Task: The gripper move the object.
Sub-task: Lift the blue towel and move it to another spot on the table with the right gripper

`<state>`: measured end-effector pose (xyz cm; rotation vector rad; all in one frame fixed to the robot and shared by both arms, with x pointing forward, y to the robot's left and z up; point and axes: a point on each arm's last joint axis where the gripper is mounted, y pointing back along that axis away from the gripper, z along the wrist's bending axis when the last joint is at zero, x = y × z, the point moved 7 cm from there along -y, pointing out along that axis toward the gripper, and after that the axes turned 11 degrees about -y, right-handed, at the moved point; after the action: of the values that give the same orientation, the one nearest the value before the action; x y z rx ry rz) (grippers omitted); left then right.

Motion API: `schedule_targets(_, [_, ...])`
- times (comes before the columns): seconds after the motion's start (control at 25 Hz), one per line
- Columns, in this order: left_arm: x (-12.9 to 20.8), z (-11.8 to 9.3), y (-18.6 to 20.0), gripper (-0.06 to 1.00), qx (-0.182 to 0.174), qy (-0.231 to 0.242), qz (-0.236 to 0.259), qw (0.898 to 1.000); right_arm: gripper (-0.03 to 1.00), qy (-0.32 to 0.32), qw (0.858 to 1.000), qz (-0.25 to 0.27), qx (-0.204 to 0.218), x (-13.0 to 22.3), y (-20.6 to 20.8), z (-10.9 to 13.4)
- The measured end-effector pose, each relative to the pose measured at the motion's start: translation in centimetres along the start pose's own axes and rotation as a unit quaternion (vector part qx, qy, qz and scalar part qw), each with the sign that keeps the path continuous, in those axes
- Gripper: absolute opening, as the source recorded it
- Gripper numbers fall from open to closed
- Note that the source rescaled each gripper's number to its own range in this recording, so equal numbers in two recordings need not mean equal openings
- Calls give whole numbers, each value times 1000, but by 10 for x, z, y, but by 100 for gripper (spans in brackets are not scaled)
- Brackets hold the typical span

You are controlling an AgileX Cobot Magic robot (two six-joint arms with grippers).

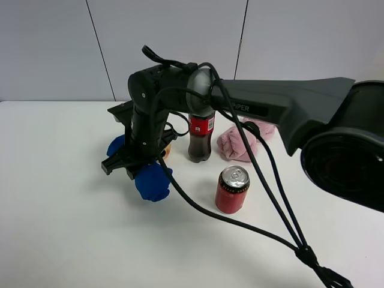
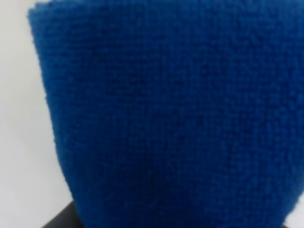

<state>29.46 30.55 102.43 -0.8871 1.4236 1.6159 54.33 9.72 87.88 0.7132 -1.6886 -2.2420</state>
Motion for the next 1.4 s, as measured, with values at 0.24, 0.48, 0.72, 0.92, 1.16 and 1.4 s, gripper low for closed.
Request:
schedule_targets(0.24, [0,0,0,100,0,0,0,1000,0,-5,1000,24,-2,7,-22,-2])
schedule_targets(0.48, [0,0,0,100,0,0,0,1000,0,-2,999,44,4,14,-41,-7])
schedule_targets(0.72, [0,0,0,100,0,0,0,1000,0,-3,998,58,9,19,-54,-10])
schedule_targets(0.92, [0,0,0,100,0,0,0,1000,0,-6,997,75,16,26,-69,-15])
schedule_targets(1.16, [0,0,0,100,0,0,0,1000,0,-5,997,74,15,26,-70,-15])
schedule_targets(1.4, [0,0,0,100,0,0,0,1000,7,-5,997,77,16,27,-69,-15])
